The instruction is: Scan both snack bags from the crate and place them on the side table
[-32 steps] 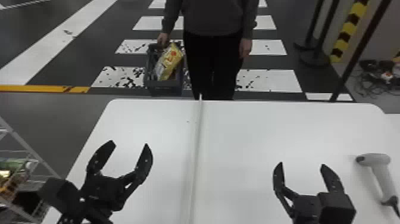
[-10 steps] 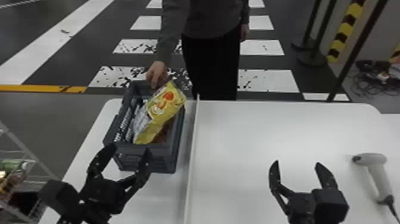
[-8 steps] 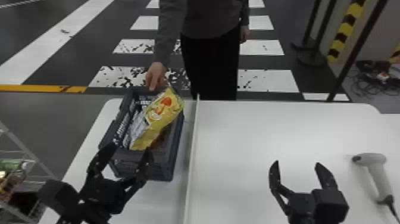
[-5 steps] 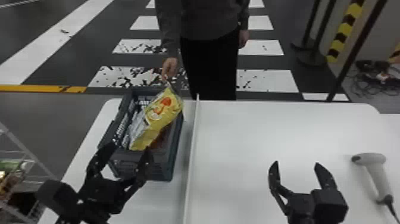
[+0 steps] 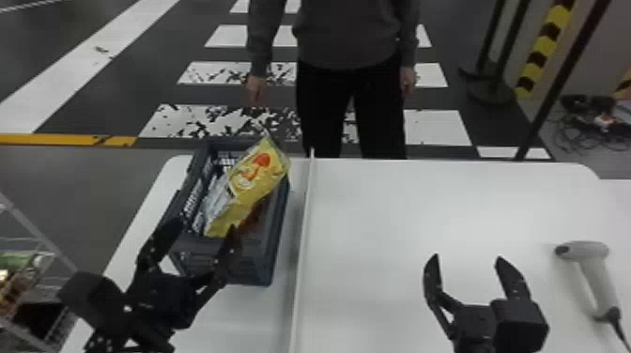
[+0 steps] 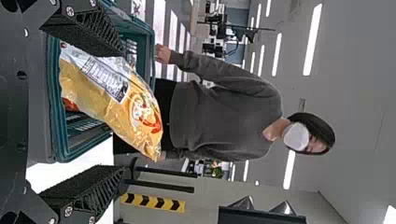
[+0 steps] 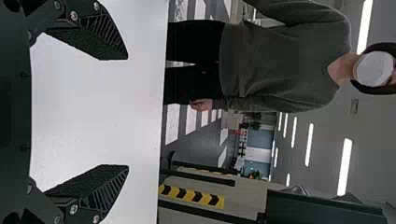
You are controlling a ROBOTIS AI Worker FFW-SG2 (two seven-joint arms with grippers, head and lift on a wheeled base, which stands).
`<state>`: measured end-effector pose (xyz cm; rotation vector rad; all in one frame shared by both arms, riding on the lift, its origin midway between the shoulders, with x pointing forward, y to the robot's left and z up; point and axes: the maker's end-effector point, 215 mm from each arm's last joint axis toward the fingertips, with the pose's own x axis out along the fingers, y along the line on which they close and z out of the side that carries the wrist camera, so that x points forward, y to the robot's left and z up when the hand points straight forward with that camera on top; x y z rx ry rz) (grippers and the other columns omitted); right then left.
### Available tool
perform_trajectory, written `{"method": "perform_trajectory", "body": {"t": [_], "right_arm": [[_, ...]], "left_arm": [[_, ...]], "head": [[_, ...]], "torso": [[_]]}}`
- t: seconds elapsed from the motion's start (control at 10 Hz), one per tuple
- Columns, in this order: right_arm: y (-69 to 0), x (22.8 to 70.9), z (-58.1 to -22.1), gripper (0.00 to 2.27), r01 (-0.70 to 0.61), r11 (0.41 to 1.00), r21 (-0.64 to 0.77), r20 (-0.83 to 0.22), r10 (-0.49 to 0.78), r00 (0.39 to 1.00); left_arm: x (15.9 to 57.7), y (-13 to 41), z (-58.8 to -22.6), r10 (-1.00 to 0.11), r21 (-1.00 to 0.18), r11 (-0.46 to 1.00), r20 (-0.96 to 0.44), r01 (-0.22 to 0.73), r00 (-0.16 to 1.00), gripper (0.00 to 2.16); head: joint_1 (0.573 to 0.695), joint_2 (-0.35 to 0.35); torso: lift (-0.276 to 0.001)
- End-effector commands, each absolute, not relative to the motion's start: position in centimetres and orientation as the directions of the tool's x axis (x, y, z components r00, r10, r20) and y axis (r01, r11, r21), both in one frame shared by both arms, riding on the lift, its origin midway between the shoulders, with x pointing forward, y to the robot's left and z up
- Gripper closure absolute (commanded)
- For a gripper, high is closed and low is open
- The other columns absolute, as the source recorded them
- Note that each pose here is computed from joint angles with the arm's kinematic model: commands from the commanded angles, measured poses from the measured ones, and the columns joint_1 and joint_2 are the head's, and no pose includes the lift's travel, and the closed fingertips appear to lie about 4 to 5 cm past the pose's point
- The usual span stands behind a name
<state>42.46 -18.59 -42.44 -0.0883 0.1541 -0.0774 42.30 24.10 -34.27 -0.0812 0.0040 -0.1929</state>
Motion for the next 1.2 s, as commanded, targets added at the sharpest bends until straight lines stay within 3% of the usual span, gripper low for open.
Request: {"method": "perform_trajectory", "body": {"t": [0.0, 0.4, 1.1], "right_arm": [[-18.5, 42.5, -42.3, 0.17, 0.069, 0.993, -0.093, -0.148, -0.082, 0.986], [-18.4, 42.5, -42.4, 0.17, 0.068, 0.993, -0.093, -0.15, -0.081, 0.985], [-18.9, 42.5, -42.6, 0.17, 0.076, 0.992, -0.096, -0.156, -0.091, 0.984]], "left_arm": [[43.2, 24.1, -33.6, -0.194, -0.073, 0.978, -0.001, 0.193, 0.981, 0.14], [47.7, 23.4, -33.6, -0.219, -0.049, 0.975, -0.129, 0.215, 0.967, 0.14], [55.2, 18.2, -34.5, -0.233, 0.129, 0.948, -0.345, 0.292, 0.909, 0.14]], "head": [[0.695, 0.073], [0.695, 0.069], [0.695, 0.007]], "torso": [[-0.095], [-0.095], [-0.095]]}}
